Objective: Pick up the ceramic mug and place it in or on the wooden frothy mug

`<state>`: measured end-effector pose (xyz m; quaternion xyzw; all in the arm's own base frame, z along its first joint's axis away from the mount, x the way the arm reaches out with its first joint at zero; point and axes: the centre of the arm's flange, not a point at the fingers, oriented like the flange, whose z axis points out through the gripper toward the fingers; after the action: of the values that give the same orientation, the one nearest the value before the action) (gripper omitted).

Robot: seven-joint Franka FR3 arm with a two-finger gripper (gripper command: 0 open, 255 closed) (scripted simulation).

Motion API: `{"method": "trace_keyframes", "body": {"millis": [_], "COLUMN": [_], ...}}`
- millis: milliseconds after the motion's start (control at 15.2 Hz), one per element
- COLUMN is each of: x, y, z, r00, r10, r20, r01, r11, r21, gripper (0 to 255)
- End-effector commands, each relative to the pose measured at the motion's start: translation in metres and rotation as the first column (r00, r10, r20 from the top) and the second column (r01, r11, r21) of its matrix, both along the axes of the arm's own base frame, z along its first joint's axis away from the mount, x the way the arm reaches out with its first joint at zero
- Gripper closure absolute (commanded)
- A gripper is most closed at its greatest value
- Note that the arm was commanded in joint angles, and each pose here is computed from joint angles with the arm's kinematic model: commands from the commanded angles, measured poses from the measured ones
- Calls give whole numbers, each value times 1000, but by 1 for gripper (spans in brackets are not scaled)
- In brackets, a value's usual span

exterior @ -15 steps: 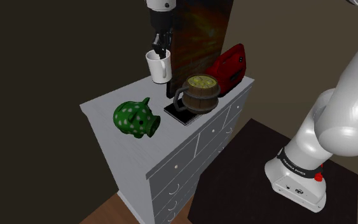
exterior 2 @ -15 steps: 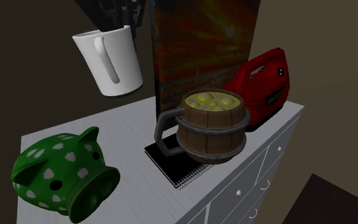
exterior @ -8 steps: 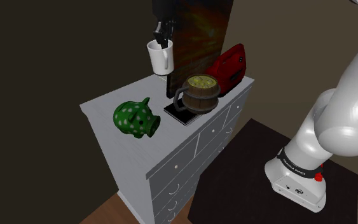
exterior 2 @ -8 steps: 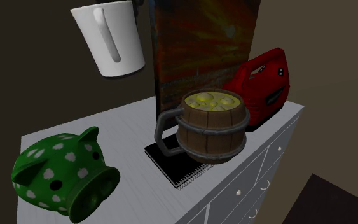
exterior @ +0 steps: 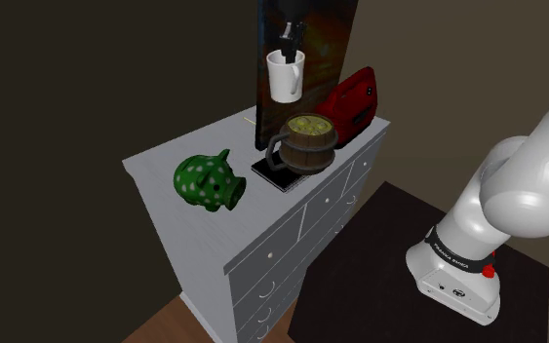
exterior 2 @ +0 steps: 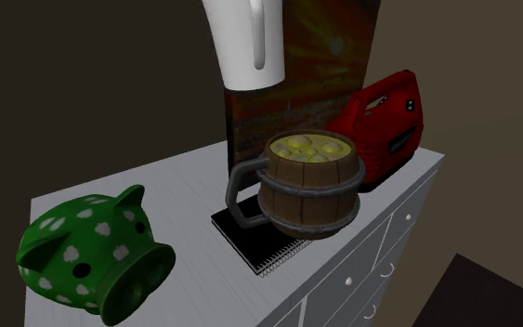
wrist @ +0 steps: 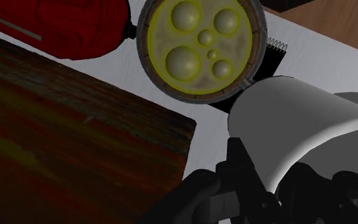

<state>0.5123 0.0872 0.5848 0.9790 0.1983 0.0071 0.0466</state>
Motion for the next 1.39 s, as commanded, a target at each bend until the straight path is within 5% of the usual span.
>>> {"method": "trace_keyframes", "body": {"millis": [0, 198, 1320], "x": [-13, -29, -29], "y": [-22, -55, -55], "z": [5, 11, -79], "r00": [1000, 1000, 1000], "r10": [1, 1, 1], "r20": [0, 0, 0], "r01": [-1, -1, -1], "r11": [1000, 1000, 1000], "r21": [1, 1, 1], "gripper": [255, 255, 255]}}
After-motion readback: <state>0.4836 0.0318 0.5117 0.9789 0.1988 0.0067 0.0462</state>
